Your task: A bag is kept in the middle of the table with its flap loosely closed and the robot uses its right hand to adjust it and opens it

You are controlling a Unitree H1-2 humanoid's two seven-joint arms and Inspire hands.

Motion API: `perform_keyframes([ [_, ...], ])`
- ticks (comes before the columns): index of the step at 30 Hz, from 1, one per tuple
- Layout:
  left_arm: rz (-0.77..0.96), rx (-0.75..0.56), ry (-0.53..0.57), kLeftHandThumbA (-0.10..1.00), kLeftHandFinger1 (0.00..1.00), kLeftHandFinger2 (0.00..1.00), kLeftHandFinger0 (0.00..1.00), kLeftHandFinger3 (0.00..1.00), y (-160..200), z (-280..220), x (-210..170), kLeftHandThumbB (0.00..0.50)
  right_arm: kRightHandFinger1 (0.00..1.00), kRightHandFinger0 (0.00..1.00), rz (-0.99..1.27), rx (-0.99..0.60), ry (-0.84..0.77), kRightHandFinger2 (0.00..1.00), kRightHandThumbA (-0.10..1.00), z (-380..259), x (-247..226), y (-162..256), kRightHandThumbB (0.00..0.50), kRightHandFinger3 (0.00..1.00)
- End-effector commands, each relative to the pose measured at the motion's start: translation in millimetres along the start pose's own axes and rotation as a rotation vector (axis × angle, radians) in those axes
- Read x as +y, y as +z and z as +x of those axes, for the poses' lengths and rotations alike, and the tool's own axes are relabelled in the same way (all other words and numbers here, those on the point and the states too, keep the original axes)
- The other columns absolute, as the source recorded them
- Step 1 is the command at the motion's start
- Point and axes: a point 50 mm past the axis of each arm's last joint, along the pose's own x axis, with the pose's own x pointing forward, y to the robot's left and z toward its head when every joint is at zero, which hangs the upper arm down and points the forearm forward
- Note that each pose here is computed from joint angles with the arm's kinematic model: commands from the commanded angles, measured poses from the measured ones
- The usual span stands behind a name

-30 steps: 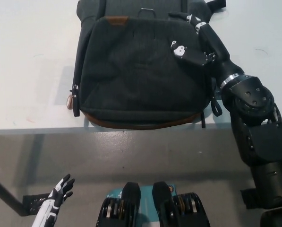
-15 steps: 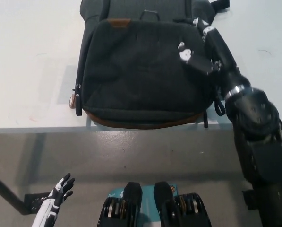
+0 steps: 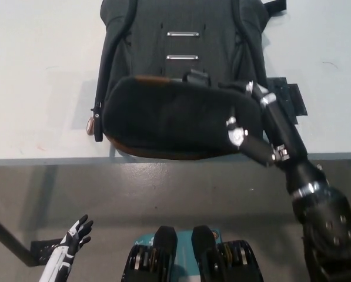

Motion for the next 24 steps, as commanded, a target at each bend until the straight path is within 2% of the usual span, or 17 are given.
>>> perform_keyframes([
  [1,0.010,-0.060,-0.007,1.00,1.00,1.00,1.00,1.00,13.0,12.5,9.0,0.500,0.35,0.00,-0.053,-0.218,-0.049,0.68,-0.10,-22.8,6.8,56.3,0.107,0.72],
  [7,0.018,-0.079,-0.008,1.00,1.00,1.00,1.00,1.00,14.7,18.2,11.3,0.500,0.37,0.00,-0.044,-0.153,-0.016,0.71,-0.10,-54.5,11.8,34.1,0.114,0.73],
  [10,0.020,-0.079,-0.013,1.00,1.00,1.00,1.00,1.00,13.3,17.4,11.4,0.500,0.44,0.07,-0.036,-0.045,0.043,0.74,-0.10,-77.7,17.0,21.7,0.132,0.72],
  [12,0.025,-0.082,-0.014,1.00,1.00,1.00,1.00,1.00,12.4,17.1,10.4,0.500,0.59,0.23,0.017,0.016,0.095,0.82,-0.06,-92.1,17.9,9.9,0.156,0.80],
  [13,0.025,-0.083,-0.014,1.00,1.00,1.00,1.00,1.00,12.5,17.4,10.4,0.500,0.59,0.25,0.018,0.017,0.098,0.79,-0.05,-92.9,17.7,9.6,0.158,0.75],
  [14,0.027,-0.085,-0.014,1.00,1.00,1.00,1.00,1.00,12.4,18.2,10.5,0.500,0.59,0.39,0.031,0.060,0.144,0.71,0.14,-99.7,15.0,2.2,0.155,0.86],
  [15,0.026,-0.084,-0.014,1.00,1.00,1.00,1.00,1.00,12.9,19.2,10.9,0.500,0.88,0.69,-0.017,0.100,0.212,1.00,0.44,-107.3,10.9,-6.1,0.208,1.00],
  [16,0.025,-0.084,-0.014,1.00,1.00,1.00,1.00,1.00,13.4,19.4,11.5,0.500,0.91,0.74,-0.054,0.120,0.254,1.00,0.52,-111.4,9.1,-9.9,0.209,1.00],
  [17,0.030,-0.085,-0.013,1.00,1.00,1.00,1.00,1.00,13.8,20.2,11.7,0.500,0.97,0.82,-0.072,0.143,0.286,1.00,0.50,-115.7,7.7,-13.1,0.268,1.00],
  [18,0.030,-0.086,-0.013,1.00,1.00,1.00,1.00,1.00,14.0,20.9,11.6,0.500,1.00,0.89,-0.077,0.159,0.303,1.00,0.58,-120.8,7.0,-18.1,0.262,1.00],
  [19,0.027,-0.087,-0.014,1.00,1.00,1.00,1.00,1.00,14.3,21.5,11.3,0.500,1.00,0.92,-0.077,0.171,0.314,1.00,0.60,-126.7,7.1,-25.2,0.276,1.00],
  [22,0.030,-0.092,-0.014,1.00,1.00,1.00,1.00,1.00,15.5,23.9,11.9,0.500,1.00,0.99,-0.087,0.202,0.341,1.00,0.62,-134.9,8.3,-33.1,0.263,1.00],
  [24,0.026,-0.096,-0.011,1.00,1.00,1.00,1.00,1.00,15.9,25.1,11.7,0.500,1.00,1.00,-0.080,0.213,0.358,1.00,0.64,-140.3,9.1,-38.8,0.262,1.00],
])
